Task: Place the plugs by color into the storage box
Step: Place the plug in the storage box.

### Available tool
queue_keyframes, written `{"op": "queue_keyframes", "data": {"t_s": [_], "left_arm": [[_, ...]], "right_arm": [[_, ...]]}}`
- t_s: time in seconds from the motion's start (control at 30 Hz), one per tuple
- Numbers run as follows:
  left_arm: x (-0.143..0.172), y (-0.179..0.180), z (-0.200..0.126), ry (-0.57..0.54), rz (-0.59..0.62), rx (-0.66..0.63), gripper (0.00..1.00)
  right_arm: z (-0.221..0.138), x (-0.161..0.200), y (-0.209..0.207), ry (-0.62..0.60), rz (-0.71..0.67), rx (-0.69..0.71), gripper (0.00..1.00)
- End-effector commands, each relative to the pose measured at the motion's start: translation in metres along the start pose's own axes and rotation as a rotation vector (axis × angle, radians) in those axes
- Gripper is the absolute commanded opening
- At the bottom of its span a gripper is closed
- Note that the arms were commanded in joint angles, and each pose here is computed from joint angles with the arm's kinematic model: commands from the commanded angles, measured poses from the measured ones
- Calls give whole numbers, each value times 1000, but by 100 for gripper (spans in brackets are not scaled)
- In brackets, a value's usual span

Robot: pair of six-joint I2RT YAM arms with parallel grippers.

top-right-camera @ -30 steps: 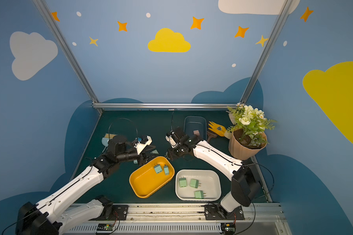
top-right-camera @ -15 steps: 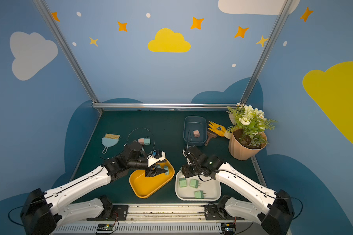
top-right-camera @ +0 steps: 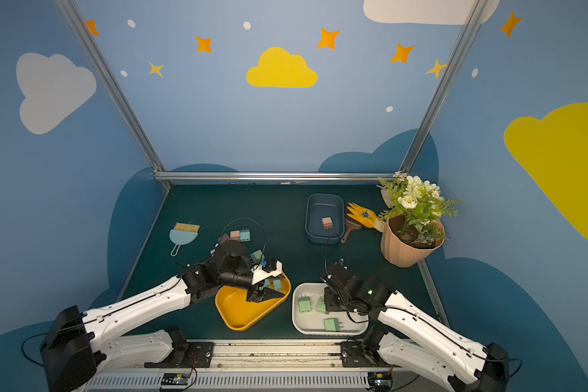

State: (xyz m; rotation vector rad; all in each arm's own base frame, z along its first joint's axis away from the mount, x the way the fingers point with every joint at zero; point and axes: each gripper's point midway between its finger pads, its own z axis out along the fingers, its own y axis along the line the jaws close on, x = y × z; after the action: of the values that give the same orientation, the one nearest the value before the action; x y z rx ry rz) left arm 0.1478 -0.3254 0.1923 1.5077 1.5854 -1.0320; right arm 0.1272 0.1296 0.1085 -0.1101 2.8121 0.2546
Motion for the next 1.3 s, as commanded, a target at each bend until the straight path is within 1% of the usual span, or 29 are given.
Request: {"op": "queue_keyframes", "data": {"t_s": [0.0, 0.03, 0.1, 0.23, 0.33, 0.37, 0.43, 0.7, 0.83, 0.93, 1.0, 1.07, 1.17, 1.27], "left_arm": [[-3, -8, 5, 0, 12, 46, 57], [-2, -9, 6, 0, 10, 50, 57], [-2, -9, 7, 1, 9, 54, 57], [-2, -10, 5, -1, 17, 50, 57], [-6, -11, 3, -8, 20, 48, 57], [-8, -11, 2, -13, 22, 50, 58], [-10, -12, 1, -20, 24, 47, 58], [-14, -12, -1, -28, 20, 37, 59], [-17, -15, -3, -35, 24, 43, 59], [-17, -15, -4, -31, 29, 33, 59], [-18, -14, -6, -29, 30, 21, 60], [-19, -14, -8, -28, 36, 8, 61], [-19, -10, -12, -23, 57, -30, 61], [-15, -7, -16, -4, 72, -61, 63]], "right_arm": [[5, 5, -24, -34, 146, 93, 43], [12, 10, -36, -45, 202, 132, 43], [16, 12, -47, -84, 268, 151, 44], [24, 12, -61, -180, 328, 127, 43], [25, 12, -69, -228, 365, 102, 43], [25, 12, -70, -235, 368, 97, 45], [24, 11, -70, -245, 366, 85, 54], [23, 8, -60, -176, 281, 114, 68], [24, 6, -51, -152, 246, 97, 69], [23, 4, -48, -153, 245, 84, 69], [18, -2, -45, -177, 240, 71, 69], [10, -14, -38, -226, 217, 40, 69], [-8, -41, -18, -321, 137, -31, 66], [-25, -68, 11, -404, 13, -118, 65]]}}
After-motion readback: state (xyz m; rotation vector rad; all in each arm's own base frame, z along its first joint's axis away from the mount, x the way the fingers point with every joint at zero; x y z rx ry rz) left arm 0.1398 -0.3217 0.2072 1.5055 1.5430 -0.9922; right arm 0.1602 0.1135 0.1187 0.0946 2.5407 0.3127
